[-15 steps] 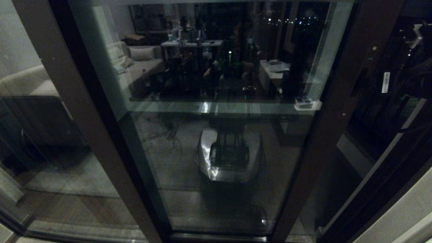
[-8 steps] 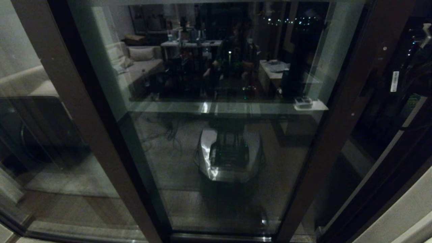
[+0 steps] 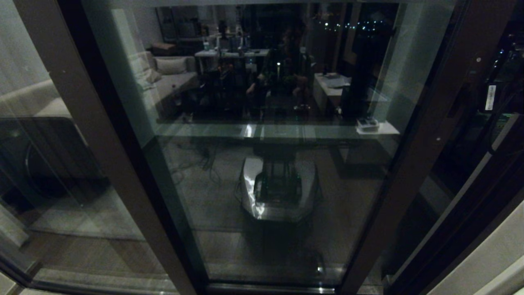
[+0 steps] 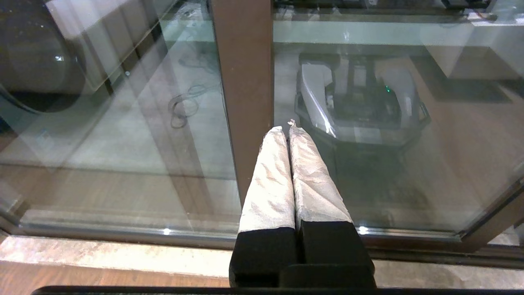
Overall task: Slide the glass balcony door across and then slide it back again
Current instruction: Close the slid door
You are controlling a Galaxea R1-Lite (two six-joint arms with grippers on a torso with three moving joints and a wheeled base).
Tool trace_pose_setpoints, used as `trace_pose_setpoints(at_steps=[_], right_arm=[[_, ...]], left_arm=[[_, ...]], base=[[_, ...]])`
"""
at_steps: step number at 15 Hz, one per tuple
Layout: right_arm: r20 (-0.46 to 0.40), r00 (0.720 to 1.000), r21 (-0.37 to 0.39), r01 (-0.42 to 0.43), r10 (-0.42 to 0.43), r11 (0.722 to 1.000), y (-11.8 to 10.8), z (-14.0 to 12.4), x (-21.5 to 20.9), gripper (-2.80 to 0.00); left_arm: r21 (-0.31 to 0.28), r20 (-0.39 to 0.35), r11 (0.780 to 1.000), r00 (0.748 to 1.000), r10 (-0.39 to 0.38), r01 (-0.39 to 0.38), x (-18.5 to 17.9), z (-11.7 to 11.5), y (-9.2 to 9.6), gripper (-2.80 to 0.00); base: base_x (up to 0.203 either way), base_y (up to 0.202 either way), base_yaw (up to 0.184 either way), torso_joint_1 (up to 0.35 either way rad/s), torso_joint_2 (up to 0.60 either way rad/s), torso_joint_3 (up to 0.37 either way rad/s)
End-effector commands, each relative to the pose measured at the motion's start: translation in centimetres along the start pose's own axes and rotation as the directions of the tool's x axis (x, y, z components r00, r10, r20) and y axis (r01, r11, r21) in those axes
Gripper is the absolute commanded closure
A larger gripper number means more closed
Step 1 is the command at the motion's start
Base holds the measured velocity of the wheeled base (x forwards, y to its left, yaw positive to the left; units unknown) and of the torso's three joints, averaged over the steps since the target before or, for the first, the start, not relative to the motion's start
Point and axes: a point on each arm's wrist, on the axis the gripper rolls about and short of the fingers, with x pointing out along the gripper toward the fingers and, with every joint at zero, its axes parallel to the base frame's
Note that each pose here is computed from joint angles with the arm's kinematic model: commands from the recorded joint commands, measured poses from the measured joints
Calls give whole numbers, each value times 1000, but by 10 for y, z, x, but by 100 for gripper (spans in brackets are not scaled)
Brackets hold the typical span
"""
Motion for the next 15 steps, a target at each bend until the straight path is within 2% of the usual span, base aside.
trace_pose_setpoints(at_steps=[1,15], right_arm=[[-11,1000,-4,2,-2,1000,-2,-2,4,-280],[-8,999,-14,47,-47,999,-19,-7,22,-280]], left_arm=[[0,-1,1000,1000,-1,1,0,0,0,0],[0,-1,1000,1000,1,-1,0,0,0,0]], base=[[0,0,0,0,0,0],[0,0,0,0,0,0]])
